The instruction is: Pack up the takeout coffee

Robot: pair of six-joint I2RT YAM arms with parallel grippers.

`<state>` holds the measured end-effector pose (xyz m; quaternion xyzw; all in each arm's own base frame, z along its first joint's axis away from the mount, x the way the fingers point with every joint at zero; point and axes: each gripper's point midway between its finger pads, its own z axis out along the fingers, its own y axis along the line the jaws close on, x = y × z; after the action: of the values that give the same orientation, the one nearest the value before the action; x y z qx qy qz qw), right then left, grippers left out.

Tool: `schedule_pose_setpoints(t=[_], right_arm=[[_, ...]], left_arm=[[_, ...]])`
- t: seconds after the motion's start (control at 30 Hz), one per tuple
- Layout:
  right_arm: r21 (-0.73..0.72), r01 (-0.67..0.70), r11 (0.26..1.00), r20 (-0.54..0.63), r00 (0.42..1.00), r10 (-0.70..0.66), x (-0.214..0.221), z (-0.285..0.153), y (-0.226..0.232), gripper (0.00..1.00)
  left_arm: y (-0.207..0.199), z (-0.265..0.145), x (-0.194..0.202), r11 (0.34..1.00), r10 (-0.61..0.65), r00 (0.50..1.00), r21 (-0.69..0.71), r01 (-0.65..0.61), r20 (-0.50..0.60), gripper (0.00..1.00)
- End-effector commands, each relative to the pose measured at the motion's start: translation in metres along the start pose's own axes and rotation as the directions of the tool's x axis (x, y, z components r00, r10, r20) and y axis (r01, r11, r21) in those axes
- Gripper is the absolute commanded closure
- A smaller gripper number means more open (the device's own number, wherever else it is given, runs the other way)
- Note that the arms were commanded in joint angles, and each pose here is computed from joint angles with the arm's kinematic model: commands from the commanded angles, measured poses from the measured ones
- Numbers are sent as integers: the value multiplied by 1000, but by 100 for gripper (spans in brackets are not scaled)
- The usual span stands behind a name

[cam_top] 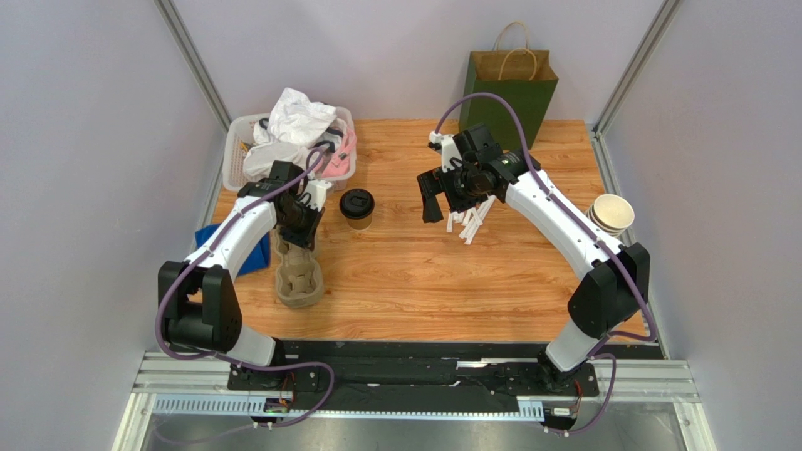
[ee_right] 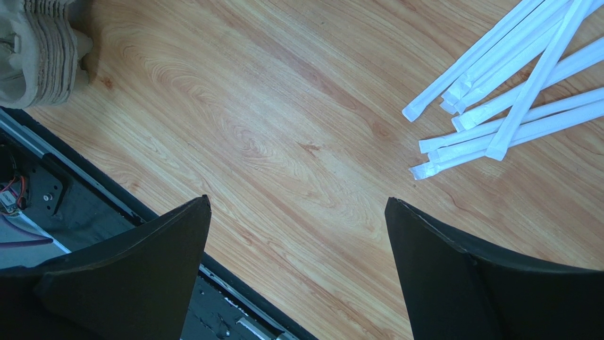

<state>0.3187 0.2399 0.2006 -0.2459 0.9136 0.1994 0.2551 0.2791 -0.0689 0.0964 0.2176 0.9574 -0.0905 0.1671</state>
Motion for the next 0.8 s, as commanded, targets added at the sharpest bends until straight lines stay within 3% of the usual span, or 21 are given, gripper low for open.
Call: schedule_pose_setpoints(t=[0.0,0.77], right_arm=[[-14,-4,1000,50,999,4,-16,-8,3,0],[-20,-4,1000,63,998,5,-17,-13,5,0]], left_arm=[[-1,-3,-3,1000,9,1000,-3,-9,13,100],[-6,-83,-16,995,79,991,-72,-71,107,100]])
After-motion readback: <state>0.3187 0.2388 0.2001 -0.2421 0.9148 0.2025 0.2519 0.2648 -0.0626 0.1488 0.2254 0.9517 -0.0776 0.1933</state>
